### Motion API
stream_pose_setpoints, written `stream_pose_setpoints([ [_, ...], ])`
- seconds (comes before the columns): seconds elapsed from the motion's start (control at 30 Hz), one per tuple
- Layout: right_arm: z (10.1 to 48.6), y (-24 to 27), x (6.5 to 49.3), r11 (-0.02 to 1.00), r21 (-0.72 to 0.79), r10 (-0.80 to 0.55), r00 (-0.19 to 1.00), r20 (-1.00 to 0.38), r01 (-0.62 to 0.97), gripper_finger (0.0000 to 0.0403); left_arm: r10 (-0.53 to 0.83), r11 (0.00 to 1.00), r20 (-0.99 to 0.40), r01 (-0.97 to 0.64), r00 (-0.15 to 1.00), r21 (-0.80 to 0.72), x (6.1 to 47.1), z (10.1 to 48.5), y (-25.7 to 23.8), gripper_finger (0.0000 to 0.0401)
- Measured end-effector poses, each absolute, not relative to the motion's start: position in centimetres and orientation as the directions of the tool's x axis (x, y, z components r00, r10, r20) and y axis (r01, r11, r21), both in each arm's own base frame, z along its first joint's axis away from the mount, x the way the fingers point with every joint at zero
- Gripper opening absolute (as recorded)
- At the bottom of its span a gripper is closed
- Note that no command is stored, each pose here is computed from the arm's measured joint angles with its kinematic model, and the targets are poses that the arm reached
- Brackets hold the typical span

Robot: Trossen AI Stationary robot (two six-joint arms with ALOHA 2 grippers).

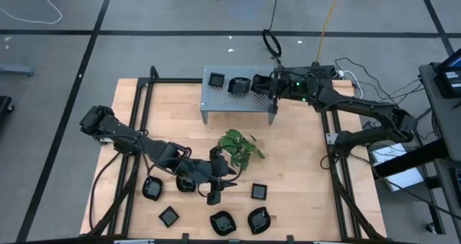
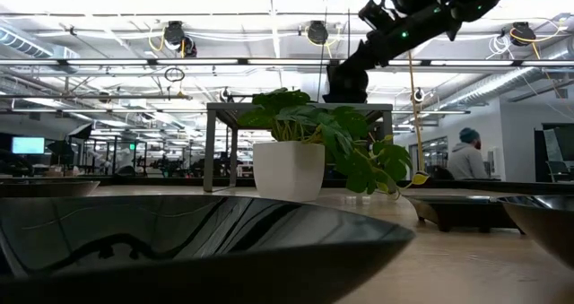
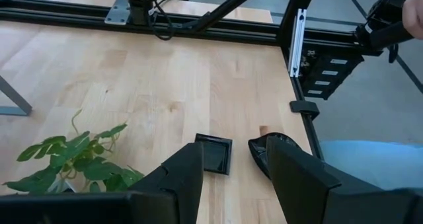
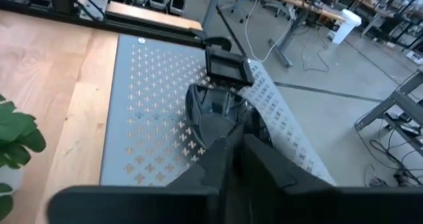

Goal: Pick & Place Mini shaped plates
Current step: Stack the distorted square black bowl on top of the other distorted square black bowls on the shelf

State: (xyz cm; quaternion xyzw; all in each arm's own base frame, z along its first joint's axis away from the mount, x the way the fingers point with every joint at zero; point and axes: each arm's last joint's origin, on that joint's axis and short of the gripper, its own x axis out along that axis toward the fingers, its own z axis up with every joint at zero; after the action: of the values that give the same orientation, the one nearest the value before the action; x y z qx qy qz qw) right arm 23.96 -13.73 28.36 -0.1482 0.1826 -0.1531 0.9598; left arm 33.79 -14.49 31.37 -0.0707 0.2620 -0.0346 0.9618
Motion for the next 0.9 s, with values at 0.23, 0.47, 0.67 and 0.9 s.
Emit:
stream_pose_setpoints([
  [0.23,30.0,-12.9,22.9,0.903,-0.348,-0.349,0.903,-0.252,0.251,0.011,-0.104,0.988,-0.499,0.029,0.86,-0.154,33.8,31.4,-14.5,0.017],
  [0.47,32.0,-10.1,21.5,0.924,-0.318,-0.286,0.935,-0.208,0.211,0.0149,-0.102,0.99,-0.499,0.037,0.86,-0.138,33.8,31.4,-14.4,0.017],
  [0.67,31.2,-9.6,21.5,0.867,-0.462,-0.348,0.89,-0.293,0.186,0.0149,-0.099,0.99,-0.499,0.034,0.861,-0.136,33.9,31.4,-14.3,0.017],
  [0.9,29.4,-10.9,22.7,0.808,-0.558,-0.448,0.815,-0.368,0.191,0.0175,-0.098,0.99,-0.499,0.032,0.861,-0.138,33.9,31.4,-14.3,0.017],
])
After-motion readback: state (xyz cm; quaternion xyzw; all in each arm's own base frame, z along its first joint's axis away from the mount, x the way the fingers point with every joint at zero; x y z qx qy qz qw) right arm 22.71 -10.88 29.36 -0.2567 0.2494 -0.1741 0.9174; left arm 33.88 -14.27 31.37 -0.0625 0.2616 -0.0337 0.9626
